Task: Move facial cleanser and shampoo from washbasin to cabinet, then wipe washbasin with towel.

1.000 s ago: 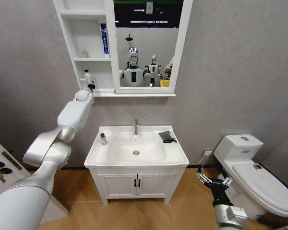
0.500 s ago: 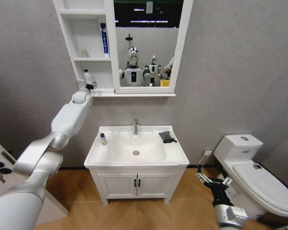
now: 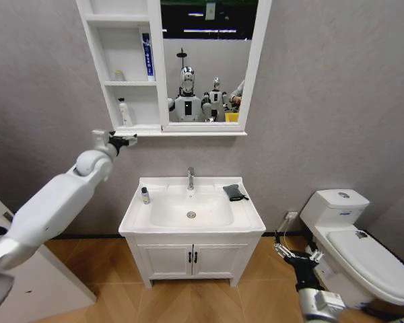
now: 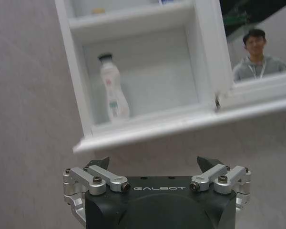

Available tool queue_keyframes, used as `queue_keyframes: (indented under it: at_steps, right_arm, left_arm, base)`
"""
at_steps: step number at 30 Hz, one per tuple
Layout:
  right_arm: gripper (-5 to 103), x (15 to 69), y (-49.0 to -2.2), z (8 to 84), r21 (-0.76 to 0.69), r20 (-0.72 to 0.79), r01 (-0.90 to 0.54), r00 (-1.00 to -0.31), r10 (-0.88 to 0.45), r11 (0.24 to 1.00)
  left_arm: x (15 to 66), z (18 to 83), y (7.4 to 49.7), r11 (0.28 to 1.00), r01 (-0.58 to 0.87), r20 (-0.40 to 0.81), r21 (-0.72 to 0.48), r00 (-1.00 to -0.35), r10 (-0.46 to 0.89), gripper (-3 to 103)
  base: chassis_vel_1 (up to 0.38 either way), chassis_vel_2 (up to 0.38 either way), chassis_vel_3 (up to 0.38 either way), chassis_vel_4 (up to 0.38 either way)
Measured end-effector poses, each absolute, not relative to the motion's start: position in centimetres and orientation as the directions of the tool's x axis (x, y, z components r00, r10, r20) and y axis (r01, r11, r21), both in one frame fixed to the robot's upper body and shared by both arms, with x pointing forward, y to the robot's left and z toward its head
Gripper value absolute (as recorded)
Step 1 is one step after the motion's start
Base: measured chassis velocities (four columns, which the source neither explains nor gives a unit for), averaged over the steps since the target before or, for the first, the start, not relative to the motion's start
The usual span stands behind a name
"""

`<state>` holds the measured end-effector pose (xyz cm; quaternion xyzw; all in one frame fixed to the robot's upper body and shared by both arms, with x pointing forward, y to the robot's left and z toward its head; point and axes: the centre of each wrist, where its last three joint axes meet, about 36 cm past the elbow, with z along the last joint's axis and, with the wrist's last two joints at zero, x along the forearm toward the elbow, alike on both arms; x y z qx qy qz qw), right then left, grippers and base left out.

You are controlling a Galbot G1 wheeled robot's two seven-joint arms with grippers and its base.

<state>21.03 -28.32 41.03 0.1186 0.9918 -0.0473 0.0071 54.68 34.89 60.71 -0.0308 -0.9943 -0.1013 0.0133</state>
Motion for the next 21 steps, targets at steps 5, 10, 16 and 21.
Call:
queue_keyframes:
  at_steps: [5, 10, 16, 21]
  right_arm:
    - [100, 20.9, -28.3, 41.5, -0.092, -0.031, 0.238, -0.971, 0.236, 0.967]
    - [100, 20.5, -28.2, 41.5, -0.093, -0.031, 0.249, -0.968, 0.248, 0.964]
    - [100, 20.3, -28.0, 41.6, -0.091, -0.033, 0.253, -0.967, 0.251, 0.963]
    - [100, 20.2, -28.2, 41.6, -0.095, -0.036, 0.26, -0.966, 0.257, 0.961]
  left_arm:
    - [51.3, 52.9, 34.9, 0.977, 0.065, 0.132, 0.204, -0.99, 0.038, 100]
    - [50.0, 47.7, 34.2, 0.98, 0.01, 0.192, 0.199, -0.981, -0.029, 100]
    - [49.7, 44.4, 33.2, 0.986, -0.012, 0.238, 0.168, -0.97, -0.052, 100]
    - [49.9, 41.5, 31.1, 0.994, -0.022, 0.287, 0.107, -0.956, -0.052, 100]
  base:
    - [0.0, 0.0, 0.0, 0.0]
    - [0.0, 0.0, 0.0, 0.0]
    - [0.0, 0.0, 0.0, 0.0]
    - [0.0, 0.0, 0.0, 0.0]
